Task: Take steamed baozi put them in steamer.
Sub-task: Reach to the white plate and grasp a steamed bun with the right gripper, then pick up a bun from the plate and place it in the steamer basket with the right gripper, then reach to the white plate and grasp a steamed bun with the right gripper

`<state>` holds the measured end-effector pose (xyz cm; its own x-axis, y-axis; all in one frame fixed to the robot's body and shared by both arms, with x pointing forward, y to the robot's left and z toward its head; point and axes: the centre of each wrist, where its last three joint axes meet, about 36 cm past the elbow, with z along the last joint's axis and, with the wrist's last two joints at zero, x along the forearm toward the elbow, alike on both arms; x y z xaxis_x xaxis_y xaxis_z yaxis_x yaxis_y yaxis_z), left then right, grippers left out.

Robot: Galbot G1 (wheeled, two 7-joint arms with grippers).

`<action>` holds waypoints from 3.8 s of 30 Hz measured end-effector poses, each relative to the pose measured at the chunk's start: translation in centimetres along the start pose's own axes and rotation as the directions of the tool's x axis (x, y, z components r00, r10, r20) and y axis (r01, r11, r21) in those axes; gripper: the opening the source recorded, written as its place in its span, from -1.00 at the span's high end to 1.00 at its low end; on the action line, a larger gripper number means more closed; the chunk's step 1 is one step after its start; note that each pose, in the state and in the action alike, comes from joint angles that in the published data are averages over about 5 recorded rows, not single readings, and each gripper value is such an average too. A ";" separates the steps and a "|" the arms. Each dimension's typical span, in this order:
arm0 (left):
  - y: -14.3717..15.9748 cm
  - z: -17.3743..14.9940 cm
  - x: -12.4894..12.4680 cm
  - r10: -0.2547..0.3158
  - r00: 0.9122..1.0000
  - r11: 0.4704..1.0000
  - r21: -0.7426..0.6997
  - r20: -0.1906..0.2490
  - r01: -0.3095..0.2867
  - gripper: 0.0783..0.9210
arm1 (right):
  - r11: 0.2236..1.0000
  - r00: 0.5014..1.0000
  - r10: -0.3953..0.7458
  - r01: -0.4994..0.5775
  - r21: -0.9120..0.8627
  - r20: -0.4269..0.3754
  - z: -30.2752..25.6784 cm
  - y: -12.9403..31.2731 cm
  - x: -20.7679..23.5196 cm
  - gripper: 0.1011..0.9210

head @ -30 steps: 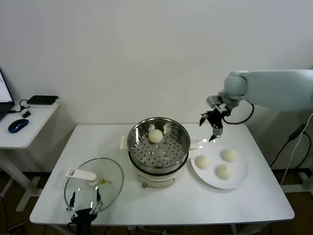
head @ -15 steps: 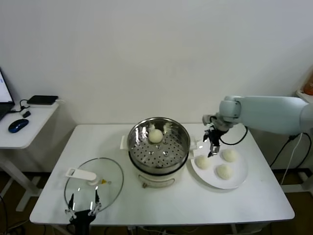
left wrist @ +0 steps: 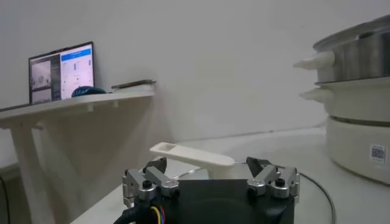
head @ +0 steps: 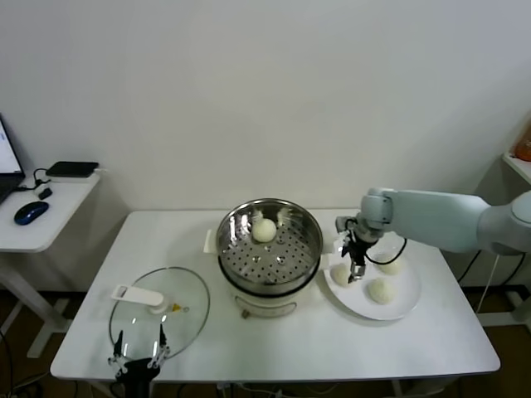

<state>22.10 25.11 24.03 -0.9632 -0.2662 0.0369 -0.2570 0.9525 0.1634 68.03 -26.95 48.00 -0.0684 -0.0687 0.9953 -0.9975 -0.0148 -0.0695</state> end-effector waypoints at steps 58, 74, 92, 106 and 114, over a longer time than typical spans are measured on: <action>-0.4 -1.7 -0.1 0.040 0.998 0.999 -0.020 0.037 -0.040 -0.77 | 0.976 0.974 0.127 -0.156 0.149 0.188 -17.5 0.0 25.9 -0.33; -0.5 -2.0 0.0 0.038 0.999 0.999 -0.013 0.038 -0.038 -0.77 | 0.972 0.982 0.082 -0.117 0.206 0.169 -26.4 -0.5 17.9 -0.35; -0.5 -1.9 0.0 0.033 0.999 0.999 -0.013 0.037 -0.032 -0.77 | 0.971 0.989 0.042 -0.074 0.226 0.145 -28.3 -0.3 10.5 -0.39; -0.4 -1.9 0.1 0.031 0.999 0.999 -0.018 0.036 -0.031 -0.77 | 0.971 0.987 0.028 -0.064 0.231 0.156 -25.2 -1.1 14.0 -0.76; -0.4 -1.7 0.2 0.037 0.999 0.999 -0.023 0.031 -0.037 -0.77 | 0.974 0.993 0.005 -0.030 0.224 0.115 -17.1 -2.2 20.3 -0.76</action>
<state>22.16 24.42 25.67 -0.9741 -0.2257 0.0119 -0.2197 0.9580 0.1842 68.49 -11.21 69.54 -0.0702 -0.1832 0.9806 -0.9652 -0.2359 -0.1131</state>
